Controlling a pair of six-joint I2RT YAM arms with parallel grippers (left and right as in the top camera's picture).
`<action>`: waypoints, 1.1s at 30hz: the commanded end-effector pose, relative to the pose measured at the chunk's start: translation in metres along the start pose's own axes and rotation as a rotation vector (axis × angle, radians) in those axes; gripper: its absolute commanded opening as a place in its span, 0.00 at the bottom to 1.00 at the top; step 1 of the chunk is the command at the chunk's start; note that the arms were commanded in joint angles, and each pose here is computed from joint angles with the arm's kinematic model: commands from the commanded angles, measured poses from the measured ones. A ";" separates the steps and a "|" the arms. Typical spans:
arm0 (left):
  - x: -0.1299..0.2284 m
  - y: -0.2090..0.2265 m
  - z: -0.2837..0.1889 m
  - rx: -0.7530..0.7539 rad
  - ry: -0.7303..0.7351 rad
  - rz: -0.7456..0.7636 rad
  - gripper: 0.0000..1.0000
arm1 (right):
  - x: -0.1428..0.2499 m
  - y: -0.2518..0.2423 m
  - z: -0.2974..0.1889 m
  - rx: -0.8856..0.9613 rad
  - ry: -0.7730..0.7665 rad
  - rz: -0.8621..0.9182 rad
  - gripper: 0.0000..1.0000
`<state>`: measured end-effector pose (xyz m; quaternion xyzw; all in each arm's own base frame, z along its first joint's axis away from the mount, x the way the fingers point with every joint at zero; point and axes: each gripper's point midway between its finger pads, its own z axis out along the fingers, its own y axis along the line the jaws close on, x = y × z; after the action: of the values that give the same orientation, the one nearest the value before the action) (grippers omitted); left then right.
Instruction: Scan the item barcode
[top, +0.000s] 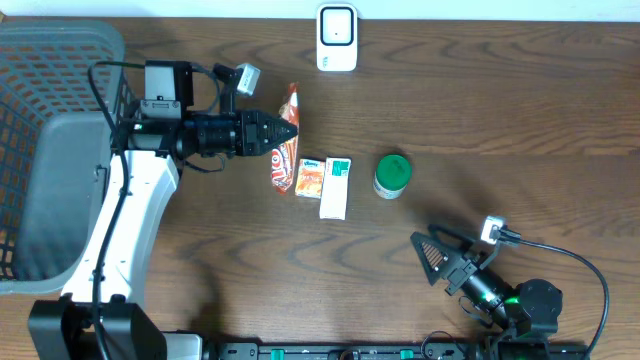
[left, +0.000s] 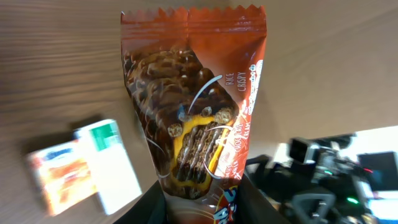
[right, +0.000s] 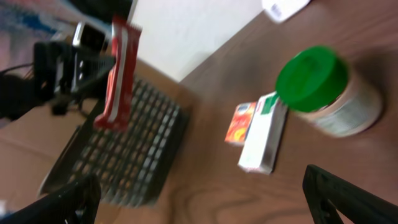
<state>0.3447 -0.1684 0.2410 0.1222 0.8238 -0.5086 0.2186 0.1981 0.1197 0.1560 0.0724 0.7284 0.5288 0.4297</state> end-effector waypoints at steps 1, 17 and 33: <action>0.003 -0.029 -0.002 0.170 0.023 -0.028 0.24 | 0.024 0.018 -0.002 -0.097 0.141 0.069 0.99; -0.003 -0.039 -0.004 0.218 0.055 -0.387 0.24 | 0.026 0.015 -0.002 -0.038 0.171 0.694 0.99; -0.010 -0.038 0.014 0.154 0.031 -0.401 0.24 | -0.001 0.014 0.009 -0.042 0.021 0.557 0.97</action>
<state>0.3419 -0.1898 0.2690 -0.0147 0.7935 -0.6005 0.0977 0.1950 0.1310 0.1691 0.2725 0.6630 0.6590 0.2278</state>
